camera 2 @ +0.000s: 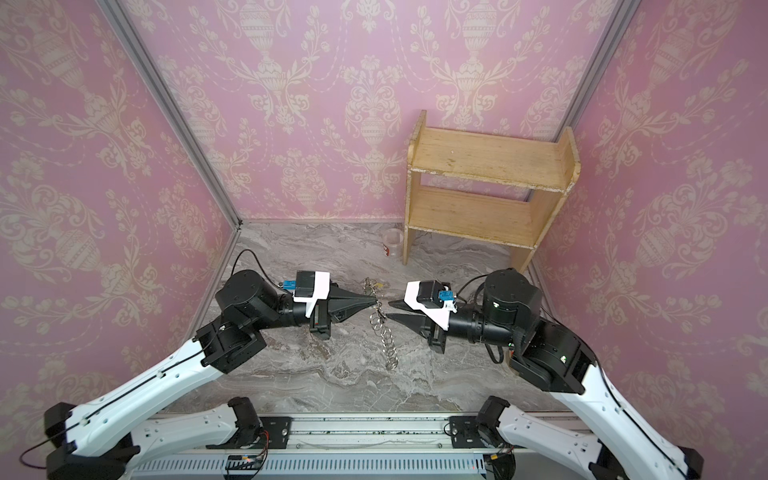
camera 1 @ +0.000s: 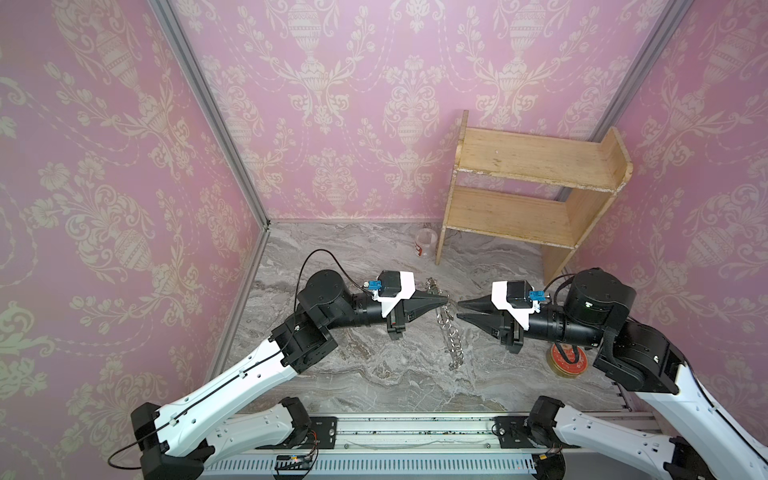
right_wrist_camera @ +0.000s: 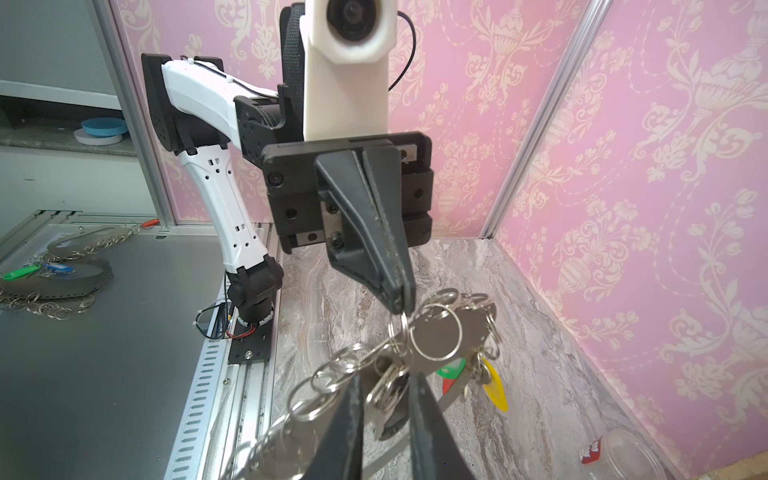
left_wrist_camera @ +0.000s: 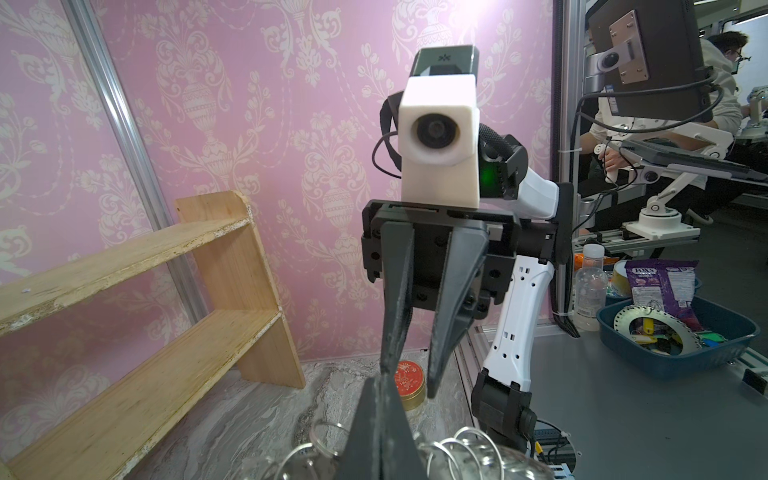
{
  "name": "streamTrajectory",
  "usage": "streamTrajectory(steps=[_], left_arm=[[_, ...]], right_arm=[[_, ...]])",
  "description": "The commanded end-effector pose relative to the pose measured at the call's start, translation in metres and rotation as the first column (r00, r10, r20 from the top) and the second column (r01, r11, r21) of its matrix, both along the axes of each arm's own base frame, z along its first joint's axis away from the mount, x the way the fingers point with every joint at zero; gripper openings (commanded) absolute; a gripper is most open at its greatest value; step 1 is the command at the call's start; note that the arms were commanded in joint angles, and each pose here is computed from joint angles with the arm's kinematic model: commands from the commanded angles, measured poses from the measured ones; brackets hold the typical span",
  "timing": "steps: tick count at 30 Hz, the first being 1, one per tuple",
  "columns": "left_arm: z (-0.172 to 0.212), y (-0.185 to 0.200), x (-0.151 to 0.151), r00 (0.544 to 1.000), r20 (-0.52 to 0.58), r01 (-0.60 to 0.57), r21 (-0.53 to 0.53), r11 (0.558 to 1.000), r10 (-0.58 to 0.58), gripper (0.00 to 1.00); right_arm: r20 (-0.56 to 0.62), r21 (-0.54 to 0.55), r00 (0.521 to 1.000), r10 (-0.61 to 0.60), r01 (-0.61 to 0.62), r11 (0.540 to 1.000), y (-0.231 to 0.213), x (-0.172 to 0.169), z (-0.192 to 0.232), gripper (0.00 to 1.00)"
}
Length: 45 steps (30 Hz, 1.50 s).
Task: Put the keys on the keyring
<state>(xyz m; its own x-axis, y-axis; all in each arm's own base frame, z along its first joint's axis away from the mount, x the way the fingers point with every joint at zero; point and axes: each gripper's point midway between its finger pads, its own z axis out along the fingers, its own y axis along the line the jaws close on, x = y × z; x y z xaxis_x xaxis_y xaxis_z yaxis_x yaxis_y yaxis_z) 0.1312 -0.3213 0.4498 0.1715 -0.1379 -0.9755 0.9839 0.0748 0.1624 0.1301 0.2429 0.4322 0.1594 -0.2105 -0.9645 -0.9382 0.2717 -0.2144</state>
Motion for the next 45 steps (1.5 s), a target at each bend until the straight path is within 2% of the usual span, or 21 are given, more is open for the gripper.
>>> streamTrajectory(steps=[1, 11, 20, 22, 28, 31, 32, 37, 40, 45], left_arm=[[0.016, 0.007, -0.008, 0.999, 0.029, 0.032, -0.054, 0.998, -0.031, 0.00], [0.019, 0.008, -0.011, 0.999, 0.032, 0.044, -0.064, 0.997, -0.042, 0.00], [0.019, 0.007, -0.010, 0.999, 0.031, 0.046, -0.066, 0.997, -0.044, 0.00], [0.019, 0.007, -0.010, 0.999, 0.030, 0.046, -0.066, 0.997, -0.044, 0.00], [0.016, 0.006, -0.008, 0.999, 0.015, 0.038, -0.051, 0.998, -0.038, 0.00], [0.010, 0.007, -0.005, 1.000, -0.008, 0.017, -0.015, 1.000, -0.017, 0.00], [0.009, 0.007, -0.004, 1.000, -0.014, 0.007, 0.001, 1.000, -0.007, 0.04], [-0.009, 0.010, -0.001, 0.998, -0.049, -0.028, 0.148, 0.989, 0.035, 0.38], [-0.018, 0.009, 0.000, 0.998, -0.057, -0.024, 0.235, 0.972, 0.039, 0.47], [-0.030, 0.003, 0.004, 0.997, -0.068, -0.021, 0.315, 0.949, 0.045, 0.49]], right_arm=[[0.033, 0.023, 0.999, 0.006, -0.007, 1.000, 0.007, 0.005, 0.005, 0.21], [-0.003, 0.027, 0.999, 0.045, -0.045, 0.999, 0.016, 0.005, 0.000, 0.16], [-0.003, 0.041, 0.997, 0.080, -0.080, 0.996, 0.017, -0.002, 0.003, 0.06], [-0.009, 0.038, 0.996, 0.087, -0.087, 0.996, 0.018, -0.002, 0.001, 0.00], [-0.009, 0.031, 0.997, 0.082, -0.082, 0.996, 0.016, -0.003, 0.002, 0.00], [-0.028, -0.027, 0.998, 0.050, -0.051, 0.998, 0.012, 0.001, -0.003, 0.00], [-0.036, -0.049, 0.998, 0.042, -0.044, 0.998, 0.010, 0.001, -0.005, 0.00], [-0.074, -0.171, 0.997, -0.008, -0.005, 0.985, -0.001, 0.004, -0.014, 0.00], [-0.099, -0.219, 0.995, -0.021, -0.001, 0.976, -0.003, 0.005, -0.019, 0.00], [-0.121, -0.259, 0.992, -0.033, 0.001, 0.966, -0.002, 0.009, -0.023, 0.00]])
